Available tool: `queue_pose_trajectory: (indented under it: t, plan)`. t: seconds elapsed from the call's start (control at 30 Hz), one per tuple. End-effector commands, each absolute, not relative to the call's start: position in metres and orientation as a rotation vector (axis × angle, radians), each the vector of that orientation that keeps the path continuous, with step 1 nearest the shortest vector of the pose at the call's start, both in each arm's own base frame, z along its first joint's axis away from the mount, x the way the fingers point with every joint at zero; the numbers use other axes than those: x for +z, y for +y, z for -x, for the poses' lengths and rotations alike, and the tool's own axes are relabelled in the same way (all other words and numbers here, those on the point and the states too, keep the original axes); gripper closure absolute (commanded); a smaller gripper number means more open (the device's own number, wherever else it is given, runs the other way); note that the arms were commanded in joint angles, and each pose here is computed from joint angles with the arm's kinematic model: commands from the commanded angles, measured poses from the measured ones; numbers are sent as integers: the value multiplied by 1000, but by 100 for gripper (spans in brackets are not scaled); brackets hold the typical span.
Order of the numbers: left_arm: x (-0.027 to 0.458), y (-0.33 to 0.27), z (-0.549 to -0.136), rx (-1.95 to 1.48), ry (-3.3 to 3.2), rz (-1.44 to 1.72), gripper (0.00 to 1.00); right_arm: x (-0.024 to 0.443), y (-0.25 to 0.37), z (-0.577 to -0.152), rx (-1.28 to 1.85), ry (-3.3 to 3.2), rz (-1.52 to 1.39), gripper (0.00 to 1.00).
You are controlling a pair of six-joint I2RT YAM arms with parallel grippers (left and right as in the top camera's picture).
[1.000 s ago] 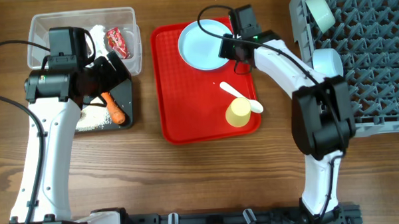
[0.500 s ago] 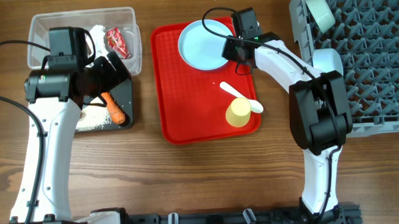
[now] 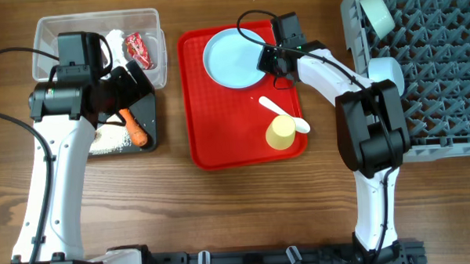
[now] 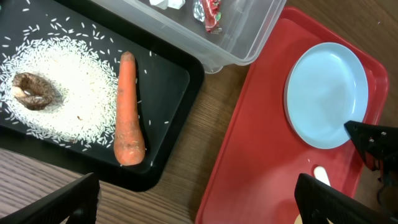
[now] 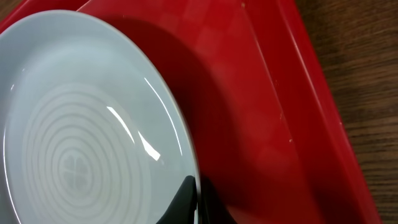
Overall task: Sort waste into correct bins and load items into the dishwasher rack
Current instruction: 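Grasp the edge of the light-blue plate with the right gripper, then lift the plate and carry it upright into the dish rack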
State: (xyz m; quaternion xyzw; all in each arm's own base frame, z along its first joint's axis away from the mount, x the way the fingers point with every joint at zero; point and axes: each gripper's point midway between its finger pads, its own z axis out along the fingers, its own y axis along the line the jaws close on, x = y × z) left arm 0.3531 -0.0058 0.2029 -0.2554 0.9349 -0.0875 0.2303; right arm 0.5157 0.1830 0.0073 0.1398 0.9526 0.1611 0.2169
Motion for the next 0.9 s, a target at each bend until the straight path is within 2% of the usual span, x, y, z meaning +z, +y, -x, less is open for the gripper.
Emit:
queue_pose_trajectory:
  t: [0.0,0.13,0.27,0.43,0.6,0.77,0.87]
  plan:
    - [206,-4,-356,-226,2558,711,0,-13,189,-507,471,2695,-420,96]
    - [206,-4,-356,-226,2558,711,0,-7,189,-508,488,2686,-414,96]
    - [206,-4,-356,-225,2558,712,0,27,181,-518,489,2621,-331,96]
    - [206,-4,-356,-225,2558,712,0,107,150,-539,344,2431,-224,96]
    - [206,-4,-356,-225,2558,712,0,201,114,-540,153,2229,-130,96]
    - [206,-4,-356,-225,2558,712,0,313,38,-515,-313,1957,-209,96]
    - [206,-4,-356,-225,2558,712,0,364,-8,-491,-615,1817,-294,96]
